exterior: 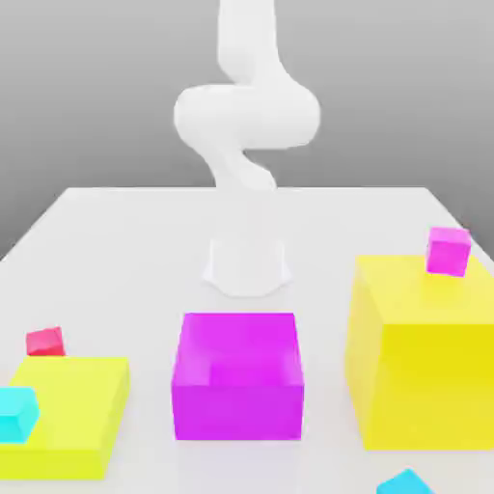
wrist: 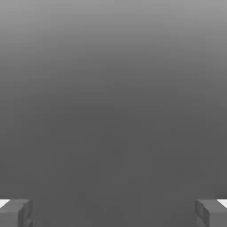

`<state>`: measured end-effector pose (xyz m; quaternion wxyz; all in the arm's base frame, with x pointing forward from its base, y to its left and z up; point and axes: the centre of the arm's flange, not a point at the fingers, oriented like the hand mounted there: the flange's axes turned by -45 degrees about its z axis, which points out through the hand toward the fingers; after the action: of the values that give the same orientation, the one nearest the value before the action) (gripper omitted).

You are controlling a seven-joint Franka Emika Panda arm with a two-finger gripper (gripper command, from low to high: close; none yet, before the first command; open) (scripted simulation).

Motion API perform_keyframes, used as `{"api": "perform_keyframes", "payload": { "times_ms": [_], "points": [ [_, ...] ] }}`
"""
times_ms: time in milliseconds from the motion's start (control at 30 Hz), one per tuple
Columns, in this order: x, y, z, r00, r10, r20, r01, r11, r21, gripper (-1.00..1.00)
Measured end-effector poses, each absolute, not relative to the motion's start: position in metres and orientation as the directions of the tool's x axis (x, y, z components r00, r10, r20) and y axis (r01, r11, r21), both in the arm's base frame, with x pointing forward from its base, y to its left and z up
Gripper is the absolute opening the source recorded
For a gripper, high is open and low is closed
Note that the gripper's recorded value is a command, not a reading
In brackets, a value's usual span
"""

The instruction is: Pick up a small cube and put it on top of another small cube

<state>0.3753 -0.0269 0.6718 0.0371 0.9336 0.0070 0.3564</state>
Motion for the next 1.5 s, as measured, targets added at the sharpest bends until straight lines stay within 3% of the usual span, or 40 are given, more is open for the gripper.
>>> {"api": "perform_keyframes", "payload": {
  "times_ms": [100,200,400,567,733,900,1100,1133,1333,1500],
  "points": [
    [0.403,-0.066,0.620,0.807,0.097,0.583,0.001,-0.987,0.163,0.00],
    [0.419,-0.107,0.568,0.859,0.141,0.491,0.032,-0.974,0.224,0.00],
    [0.417,-0.193,0.460,0.932,0.207,0.297,0.126,-0.955,0.270,0.00],
    [0.386,-0.254,0.370,0.955,0.256,0.151,0.217,-0.948,0.232,0.00],
    [0.330,-0.302,0.284,0.953,0.299,0.047,0.290,-0.947,0.140,0.00],
    [0.270,-0.319,0.207,0.931,0.364,0.003,0.364,-0.931,0.021,0.00],
    [0.261,-0.320,0.140,0.925,0.379,0.000,0.379,-0.925,0.001,0.00],
    [0.261,-0.319,0.134,0.925,0.380,0.000,0.380,-0.925,0.001,-1.00],
    [0.260,-0.319,0.130,0.925,0.380,0.000,0.380,-0.925,-0.002,-1.00],
    [0.262,-0.320,0.170,0.925,0.379,0.002,0.379,-0.925,-0.002,-1.00]
  ]
}}
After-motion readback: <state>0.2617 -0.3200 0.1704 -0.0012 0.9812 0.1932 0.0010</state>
